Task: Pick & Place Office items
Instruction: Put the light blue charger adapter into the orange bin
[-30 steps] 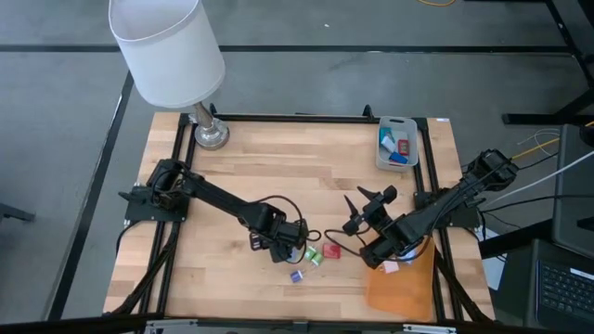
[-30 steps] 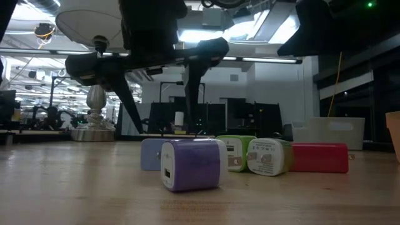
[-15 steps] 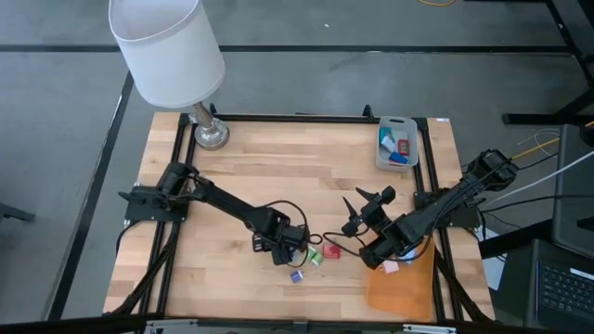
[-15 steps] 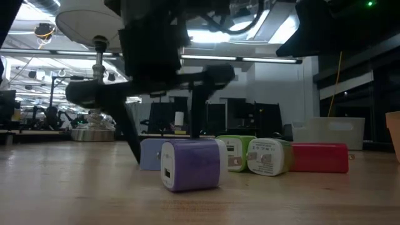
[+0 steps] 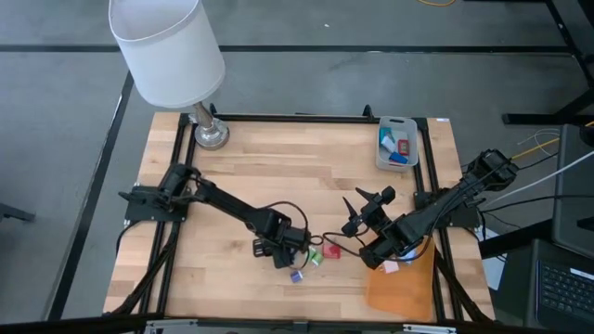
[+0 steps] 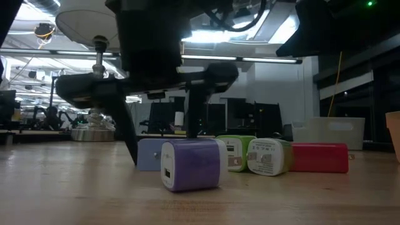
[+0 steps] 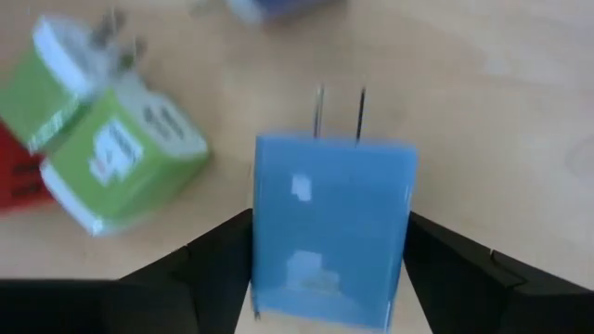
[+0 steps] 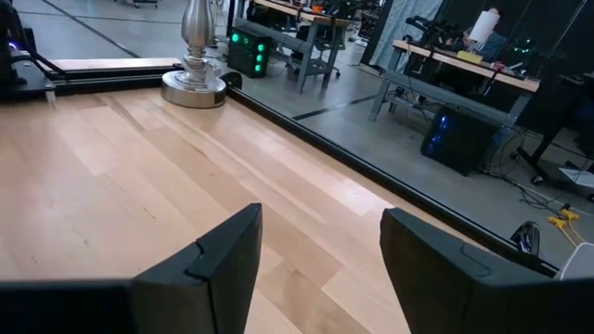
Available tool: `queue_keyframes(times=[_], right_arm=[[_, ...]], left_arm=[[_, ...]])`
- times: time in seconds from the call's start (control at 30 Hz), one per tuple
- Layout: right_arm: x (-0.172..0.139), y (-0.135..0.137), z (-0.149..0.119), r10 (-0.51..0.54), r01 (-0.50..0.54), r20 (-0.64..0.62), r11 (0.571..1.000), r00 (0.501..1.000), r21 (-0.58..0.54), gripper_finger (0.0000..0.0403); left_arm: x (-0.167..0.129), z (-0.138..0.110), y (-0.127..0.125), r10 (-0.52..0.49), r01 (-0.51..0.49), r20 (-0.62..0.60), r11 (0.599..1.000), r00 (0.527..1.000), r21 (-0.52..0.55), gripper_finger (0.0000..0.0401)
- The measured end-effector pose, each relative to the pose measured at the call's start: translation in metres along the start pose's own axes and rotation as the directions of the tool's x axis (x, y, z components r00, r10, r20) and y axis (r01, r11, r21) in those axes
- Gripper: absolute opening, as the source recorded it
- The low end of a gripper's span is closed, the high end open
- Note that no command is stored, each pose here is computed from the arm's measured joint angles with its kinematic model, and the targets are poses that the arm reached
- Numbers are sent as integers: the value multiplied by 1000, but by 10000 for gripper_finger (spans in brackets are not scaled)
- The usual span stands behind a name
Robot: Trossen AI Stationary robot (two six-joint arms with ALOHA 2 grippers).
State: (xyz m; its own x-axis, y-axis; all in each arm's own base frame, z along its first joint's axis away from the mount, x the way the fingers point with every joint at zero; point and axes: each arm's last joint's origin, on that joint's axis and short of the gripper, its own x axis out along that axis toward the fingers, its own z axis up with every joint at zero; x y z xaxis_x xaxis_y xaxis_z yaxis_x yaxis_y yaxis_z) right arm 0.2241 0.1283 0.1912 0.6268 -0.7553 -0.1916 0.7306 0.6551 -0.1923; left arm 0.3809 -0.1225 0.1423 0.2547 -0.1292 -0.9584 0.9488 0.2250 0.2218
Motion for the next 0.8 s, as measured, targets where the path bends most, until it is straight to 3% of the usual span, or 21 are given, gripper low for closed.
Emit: queue_keyframes(times=[0.33,0.6,0.8], right_arm=[[0,0,-1,12,-12,-20,1000,1000,-1,217],[0,1,1,-3,3,14,1000,1000,-25,217],[1,5,25,-114,132,170,986,979,-103,217]], left_arm=[[1,4,2,29,-29,22,1000,999,11,228],[1,-5,18,204,-208,-65,976,977,-63,215],[-5,-17,35,321,-331,-92,934,943,-135,214]])
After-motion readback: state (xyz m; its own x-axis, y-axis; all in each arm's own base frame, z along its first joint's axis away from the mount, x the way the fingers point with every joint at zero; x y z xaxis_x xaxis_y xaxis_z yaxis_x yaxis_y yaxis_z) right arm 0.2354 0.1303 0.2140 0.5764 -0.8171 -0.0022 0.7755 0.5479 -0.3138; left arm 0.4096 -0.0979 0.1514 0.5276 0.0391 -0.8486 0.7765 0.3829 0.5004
